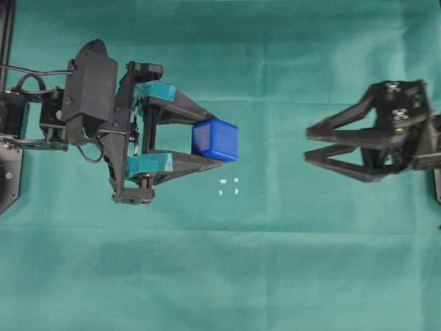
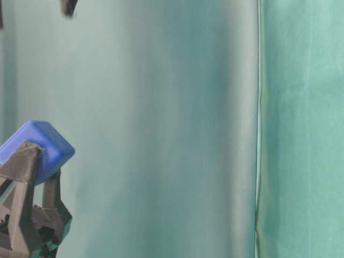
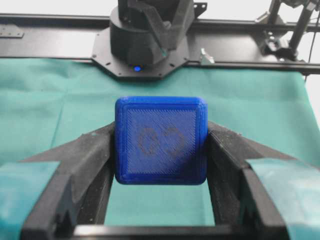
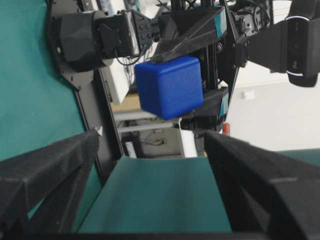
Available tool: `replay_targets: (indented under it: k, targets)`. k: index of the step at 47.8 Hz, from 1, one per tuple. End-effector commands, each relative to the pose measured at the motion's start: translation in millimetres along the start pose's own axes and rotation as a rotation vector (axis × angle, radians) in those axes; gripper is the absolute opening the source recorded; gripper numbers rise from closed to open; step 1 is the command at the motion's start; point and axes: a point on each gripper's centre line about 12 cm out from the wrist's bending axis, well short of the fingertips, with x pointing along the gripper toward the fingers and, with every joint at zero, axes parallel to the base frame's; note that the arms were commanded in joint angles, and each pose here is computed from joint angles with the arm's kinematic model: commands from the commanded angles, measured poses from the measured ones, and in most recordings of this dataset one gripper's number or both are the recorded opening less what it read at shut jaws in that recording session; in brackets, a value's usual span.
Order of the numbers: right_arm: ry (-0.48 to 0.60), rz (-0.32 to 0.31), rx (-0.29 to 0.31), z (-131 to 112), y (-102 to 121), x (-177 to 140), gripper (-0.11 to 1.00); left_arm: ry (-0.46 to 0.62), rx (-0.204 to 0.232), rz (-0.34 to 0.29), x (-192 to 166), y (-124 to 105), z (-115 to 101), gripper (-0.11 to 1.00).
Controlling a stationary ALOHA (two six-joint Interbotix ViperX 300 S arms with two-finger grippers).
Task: Handover the blue block to the right arm after grasping it with the left arm, then place it in the designated position.
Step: 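Move the open right gripper toward the cube held by the left gripper, then close the right gripper on the cube's exposed side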
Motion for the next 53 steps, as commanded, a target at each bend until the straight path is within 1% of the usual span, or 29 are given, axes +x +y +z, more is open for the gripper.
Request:
replay_targets:
  k: [1,18,33,45,53]
  targets:
    - [-0.021,-0.033,0.001,6.1,-16.5,10.7,0.94,-0.037,-0.001,-0.004,-5.3,-1.5,11.5,0.46]
    - [-0.019,-0.019,0.002,5.8,-27.5,52.8,0.94,-0.032,-0.001,-0.004,-5.7,-1.5,10.7,0.47]
    - [-0.002,0.011,-0.009,0.4,-27.4,89.6,0.94,-0.034,-0.001,-0.004,-5.7,-1.5,11.4,0.47]
    - [0.007,0.020,-0.024,-1.3,-29.7,106.3,0.94,-0.031,-0.001,-0.004,-5.3,-1.5,10.7,0.47]
    - [0.009,0.022,-0.031,-1.1,-31.4,111.7,0.94,-0.031,-0.001,-0.004,-5.3,-1.4,10.3,0.46]
